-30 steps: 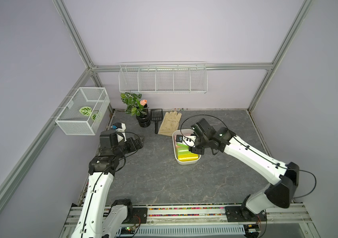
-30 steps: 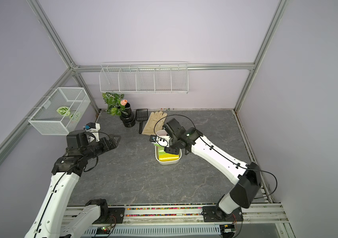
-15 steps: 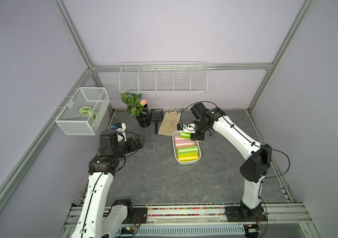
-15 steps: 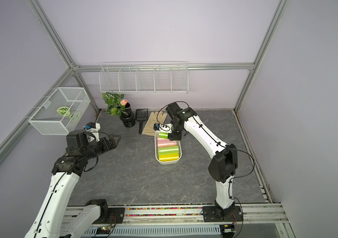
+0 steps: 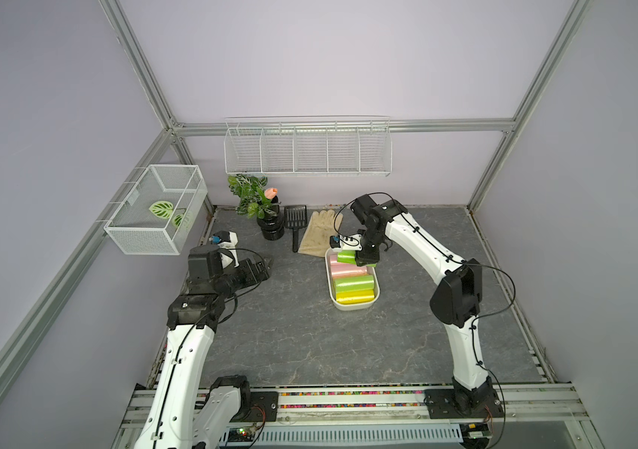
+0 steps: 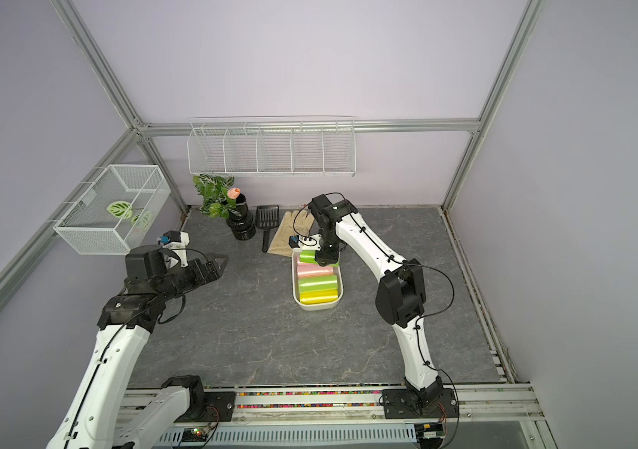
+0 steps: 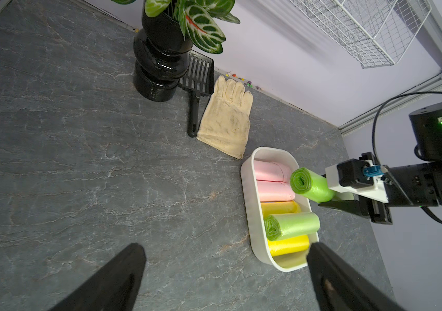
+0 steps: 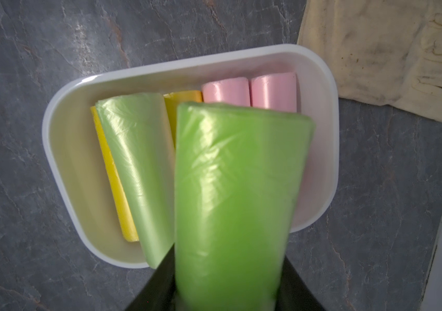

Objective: Put the roll of trash bags into the storage box
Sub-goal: Place the roll of trash bags in the storage box.

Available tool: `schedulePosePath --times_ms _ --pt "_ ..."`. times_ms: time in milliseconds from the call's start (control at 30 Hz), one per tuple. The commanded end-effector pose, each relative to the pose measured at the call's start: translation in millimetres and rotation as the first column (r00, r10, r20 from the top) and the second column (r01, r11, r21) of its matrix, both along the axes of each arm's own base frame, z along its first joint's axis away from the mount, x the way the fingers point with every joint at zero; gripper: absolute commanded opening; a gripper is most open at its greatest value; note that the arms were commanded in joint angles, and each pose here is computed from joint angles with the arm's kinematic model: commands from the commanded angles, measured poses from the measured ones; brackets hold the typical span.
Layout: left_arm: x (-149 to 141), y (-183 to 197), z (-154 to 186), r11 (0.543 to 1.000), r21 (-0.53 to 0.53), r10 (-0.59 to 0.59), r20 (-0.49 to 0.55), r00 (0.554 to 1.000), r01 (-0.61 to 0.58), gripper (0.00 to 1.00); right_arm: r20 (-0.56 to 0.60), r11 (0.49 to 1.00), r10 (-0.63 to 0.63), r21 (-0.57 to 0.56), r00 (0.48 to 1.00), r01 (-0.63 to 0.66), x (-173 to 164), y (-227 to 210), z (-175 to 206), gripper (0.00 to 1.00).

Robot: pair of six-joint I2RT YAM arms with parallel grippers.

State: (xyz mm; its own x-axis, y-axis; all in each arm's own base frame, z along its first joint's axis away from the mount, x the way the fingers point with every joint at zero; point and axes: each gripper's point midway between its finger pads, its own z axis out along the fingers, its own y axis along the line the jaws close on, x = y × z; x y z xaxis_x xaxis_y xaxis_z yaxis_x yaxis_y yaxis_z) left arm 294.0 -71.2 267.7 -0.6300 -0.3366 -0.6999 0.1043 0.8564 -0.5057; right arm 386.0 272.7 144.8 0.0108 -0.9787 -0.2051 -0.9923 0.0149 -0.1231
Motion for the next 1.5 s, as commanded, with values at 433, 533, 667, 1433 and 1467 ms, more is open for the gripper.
schedulePosePath --times_ms 433,533,667,1433,1467 --pt "2 3 9 1.000 0.006 0.011 0.028 1.000 -0.012 1.00 -0.021 0.993 0.070 -0.098 0.997 -0.072 -1 16 -46 0.00" --pt "2 3 9 1.000 0.005 0.009 0.028 1.000 -0.010 1.00 -0.006 0.994 0.050 -0.102 0.999 -0.050 3 15 -51 0.00" --pt "2 3 9 1.000 0.006 0.010 0.028 1.000 -0.010 1.00 -0.010 0.993 0.048 -0.108 0.999 -0.049 4 15 -57 0.03" --pt "1 2 10 1.000 0.002 0.008 0.033 0.999 -0.008 1.00 0.038 0.996 0.045 -0.072 0.998 -0.042 3 16 -43 0.98" --pt "1 2 11 1.000 0.003 0.007 0.035 0.999 -0.007 1.00 0.041 0.997 0.043 -0.067 0.998 -0.041 3 17 -41 0.98"
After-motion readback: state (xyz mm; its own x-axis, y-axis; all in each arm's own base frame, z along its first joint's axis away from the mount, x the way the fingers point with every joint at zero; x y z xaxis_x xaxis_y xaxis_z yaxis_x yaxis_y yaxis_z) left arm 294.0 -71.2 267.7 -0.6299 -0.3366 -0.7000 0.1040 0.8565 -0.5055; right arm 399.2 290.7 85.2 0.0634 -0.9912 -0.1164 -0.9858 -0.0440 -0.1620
